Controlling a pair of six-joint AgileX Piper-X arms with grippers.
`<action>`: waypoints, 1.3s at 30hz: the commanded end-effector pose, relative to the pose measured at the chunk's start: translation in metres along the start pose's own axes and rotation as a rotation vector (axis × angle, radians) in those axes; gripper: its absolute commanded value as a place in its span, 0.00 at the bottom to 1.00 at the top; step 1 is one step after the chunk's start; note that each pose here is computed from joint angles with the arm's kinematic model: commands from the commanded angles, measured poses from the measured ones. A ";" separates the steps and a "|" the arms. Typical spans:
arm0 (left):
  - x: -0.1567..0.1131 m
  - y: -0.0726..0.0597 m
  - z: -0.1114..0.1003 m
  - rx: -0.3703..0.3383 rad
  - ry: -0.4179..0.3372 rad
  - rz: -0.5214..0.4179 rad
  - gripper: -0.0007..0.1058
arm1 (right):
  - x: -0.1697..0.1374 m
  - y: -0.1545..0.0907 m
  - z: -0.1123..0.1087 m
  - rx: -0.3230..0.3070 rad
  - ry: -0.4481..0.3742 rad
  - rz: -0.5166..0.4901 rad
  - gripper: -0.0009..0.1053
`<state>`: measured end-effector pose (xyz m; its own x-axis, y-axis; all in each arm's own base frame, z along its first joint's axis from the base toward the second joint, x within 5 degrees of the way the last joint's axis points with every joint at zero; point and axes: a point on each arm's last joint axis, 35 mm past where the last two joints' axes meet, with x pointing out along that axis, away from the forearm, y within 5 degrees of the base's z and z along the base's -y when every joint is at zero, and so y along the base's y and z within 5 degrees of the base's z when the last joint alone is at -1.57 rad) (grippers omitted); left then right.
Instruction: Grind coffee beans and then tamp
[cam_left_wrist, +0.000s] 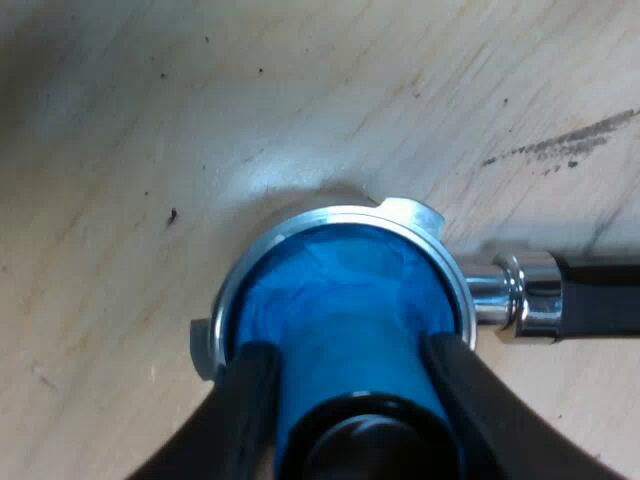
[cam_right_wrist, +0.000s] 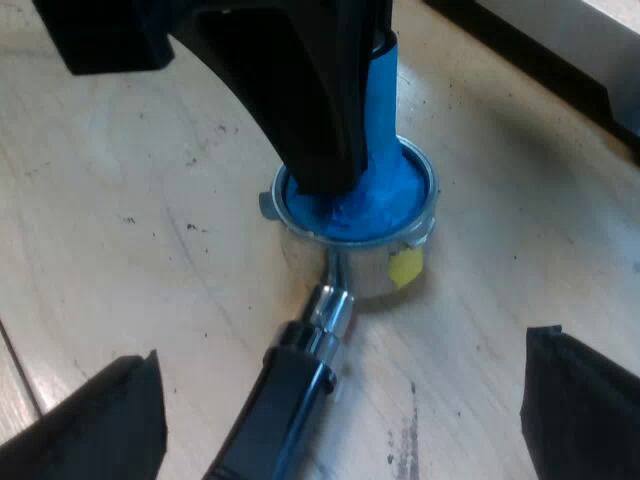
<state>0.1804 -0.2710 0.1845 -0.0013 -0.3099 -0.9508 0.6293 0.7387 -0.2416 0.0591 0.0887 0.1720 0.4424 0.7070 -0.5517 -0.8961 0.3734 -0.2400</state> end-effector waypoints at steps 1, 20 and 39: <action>0.013 0.006 -0.015 -0.018 0.070 0.033 0.01 | -0.001 0.000 0.001 0.002 -0.014 0.007 0.71; 0.025 0.013 -0.029 -0.018 0.096 0.058 0.01 | -0.001 0.000 0.001 0.002 -0.014 0.007 0.71; -0.041 -0.012 0.009 0.016 -0.100 -0.006 0.01 | -0.002 -0.004 0.016 -0.003 -0.144 -0.035 0.71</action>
<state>0.1821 -0.2732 0.2136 0.0466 -0.3547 -0.9338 0.6391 0.7291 -0.2451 0.0627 0.0939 0.1825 0.4745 0.7542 -0.4539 -0.8802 0.4001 -0.2554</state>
